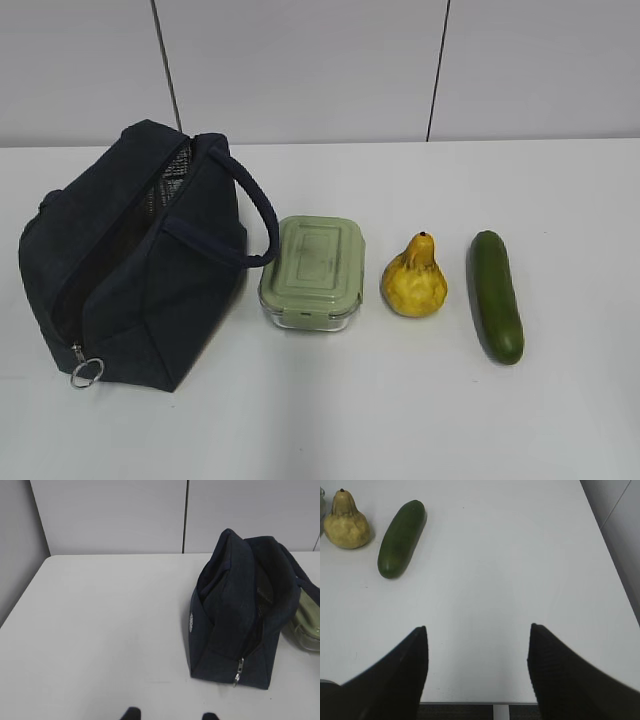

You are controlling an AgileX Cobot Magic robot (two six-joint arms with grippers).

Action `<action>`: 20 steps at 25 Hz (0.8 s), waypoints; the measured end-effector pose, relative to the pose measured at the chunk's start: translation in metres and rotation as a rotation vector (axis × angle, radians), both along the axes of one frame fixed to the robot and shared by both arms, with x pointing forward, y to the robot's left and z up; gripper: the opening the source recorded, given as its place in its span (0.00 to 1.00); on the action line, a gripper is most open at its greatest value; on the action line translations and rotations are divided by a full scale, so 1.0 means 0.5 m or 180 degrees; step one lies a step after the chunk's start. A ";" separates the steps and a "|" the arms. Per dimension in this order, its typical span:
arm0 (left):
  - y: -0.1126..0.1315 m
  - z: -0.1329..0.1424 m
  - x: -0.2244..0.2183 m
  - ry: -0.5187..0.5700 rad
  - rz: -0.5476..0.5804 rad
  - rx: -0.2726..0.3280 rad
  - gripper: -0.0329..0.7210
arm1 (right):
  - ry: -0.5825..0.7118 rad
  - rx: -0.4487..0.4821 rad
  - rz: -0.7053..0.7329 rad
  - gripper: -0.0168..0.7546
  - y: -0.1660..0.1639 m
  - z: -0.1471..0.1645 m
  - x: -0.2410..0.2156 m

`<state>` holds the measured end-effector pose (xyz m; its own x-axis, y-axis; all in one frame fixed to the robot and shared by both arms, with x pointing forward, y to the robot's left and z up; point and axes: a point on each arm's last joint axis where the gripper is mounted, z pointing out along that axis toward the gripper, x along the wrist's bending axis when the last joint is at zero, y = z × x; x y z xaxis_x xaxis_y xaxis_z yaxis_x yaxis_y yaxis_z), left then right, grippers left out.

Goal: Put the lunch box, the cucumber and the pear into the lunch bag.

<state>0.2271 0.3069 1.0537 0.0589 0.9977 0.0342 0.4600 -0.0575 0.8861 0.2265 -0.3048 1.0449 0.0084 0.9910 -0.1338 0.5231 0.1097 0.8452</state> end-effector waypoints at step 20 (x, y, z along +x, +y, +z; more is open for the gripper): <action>-0.065 0.112 0.119 0.0403 -0.1097 -0.0374 0.41 | 0.0219 0.0244 0.0030 0.66 0.006 0.053 0.095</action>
